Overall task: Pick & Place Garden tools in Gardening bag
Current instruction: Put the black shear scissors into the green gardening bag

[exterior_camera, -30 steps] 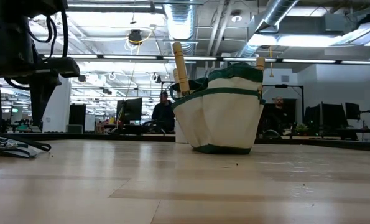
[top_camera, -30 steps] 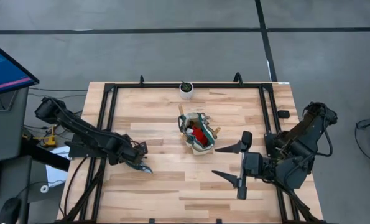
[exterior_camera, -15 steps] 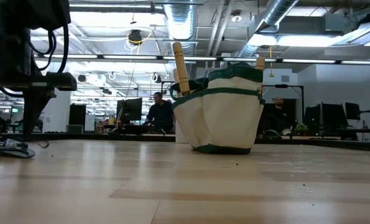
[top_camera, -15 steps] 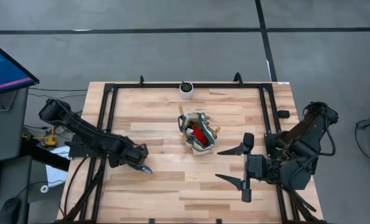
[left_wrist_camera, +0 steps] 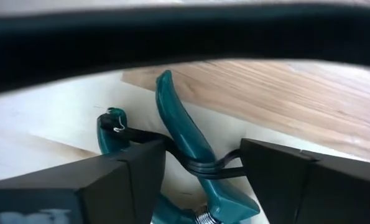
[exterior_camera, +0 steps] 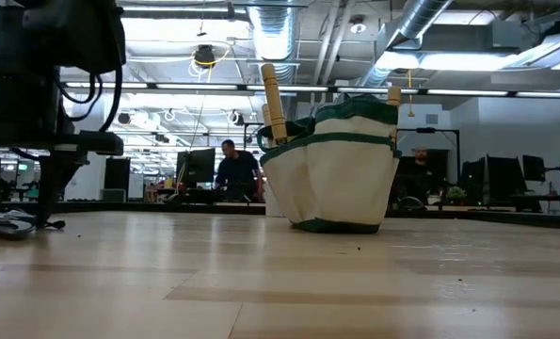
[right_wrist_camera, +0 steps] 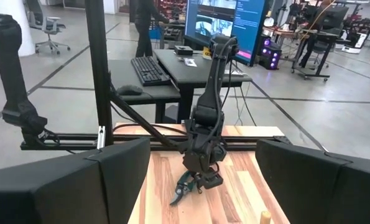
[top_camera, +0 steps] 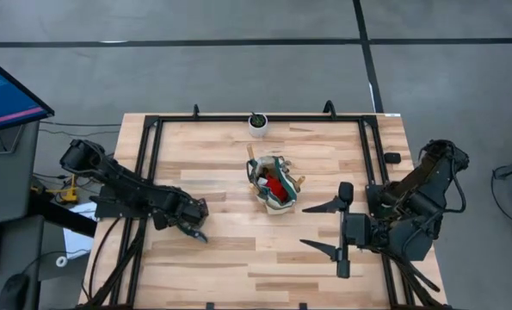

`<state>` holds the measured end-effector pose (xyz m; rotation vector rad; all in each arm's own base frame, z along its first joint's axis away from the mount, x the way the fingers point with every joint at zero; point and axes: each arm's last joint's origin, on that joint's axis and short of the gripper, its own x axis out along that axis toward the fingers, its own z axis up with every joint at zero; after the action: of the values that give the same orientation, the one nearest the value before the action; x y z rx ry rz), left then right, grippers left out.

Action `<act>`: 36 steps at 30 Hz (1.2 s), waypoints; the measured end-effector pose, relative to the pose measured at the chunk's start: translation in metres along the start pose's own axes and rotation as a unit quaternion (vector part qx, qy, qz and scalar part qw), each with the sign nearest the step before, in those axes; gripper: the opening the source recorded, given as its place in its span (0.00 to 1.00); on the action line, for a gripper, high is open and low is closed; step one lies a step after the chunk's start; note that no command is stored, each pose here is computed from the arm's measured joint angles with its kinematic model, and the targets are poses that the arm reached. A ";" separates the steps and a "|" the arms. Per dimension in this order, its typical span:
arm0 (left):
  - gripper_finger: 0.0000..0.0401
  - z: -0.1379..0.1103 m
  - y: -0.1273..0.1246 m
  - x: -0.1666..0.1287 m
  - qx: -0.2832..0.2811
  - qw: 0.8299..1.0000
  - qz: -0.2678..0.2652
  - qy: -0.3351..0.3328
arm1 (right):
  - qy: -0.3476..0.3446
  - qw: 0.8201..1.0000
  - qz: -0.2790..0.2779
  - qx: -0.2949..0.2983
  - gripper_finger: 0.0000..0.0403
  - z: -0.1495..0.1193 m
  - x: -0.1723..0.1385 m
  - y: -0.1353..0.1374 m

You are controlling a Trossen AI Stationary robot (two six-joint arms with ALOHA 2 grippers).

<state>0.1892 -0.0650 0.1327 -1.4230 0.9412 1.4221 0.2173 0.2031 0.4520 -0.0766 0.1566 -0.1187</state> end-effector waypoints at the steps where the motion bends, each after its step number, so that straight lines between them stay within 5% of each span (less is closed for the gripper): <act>1: 0.48 0.000 -0.001 0.000 0.005 1.000 -0.002 0.002 | 0.000 1.000 0.000 0.000 0.71 0.000 0.000 0.000; 13: 0.07 0.001 -0.006 0.001 0.068 0.997 -0.022 0.002 | 0.000 1.000 0.000 0.014 0.71 0.000 0.000 0.000; 18: 0.07 0.000 -0.006 -0.002 0.109 0.993 -0.042 -0.005 | 0.002 1.000 -0.001 0.026 0.71 0.000 0.000 0.000; 25: 0.07 -0.002 -0.011 -0.041 0.159 0.969 -0.184 -0.051 | 0.000 0.998 -0.021 0.052 0.71 0.001 0.009 -0.009; 31: 0.07 0.002 -0.008 -0.085 0.157 0.920 -0.339 -0.118 | -0.005 0.997 -0.045 0.062 0.71 0.004 0.018 -0.021; 36: 0.07 0.002 -0.014 -0.123 0.202 0.840 -0.471 -0.178 | 0.009 0.996 -0.068 0.058 0.71 0.001 0.027 -0.030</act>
<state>0.1956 -0.0680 0.2559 -0.9959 0.1818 0.6332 0.2402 0.1699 0.4517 0.0293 0.1616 -0.2632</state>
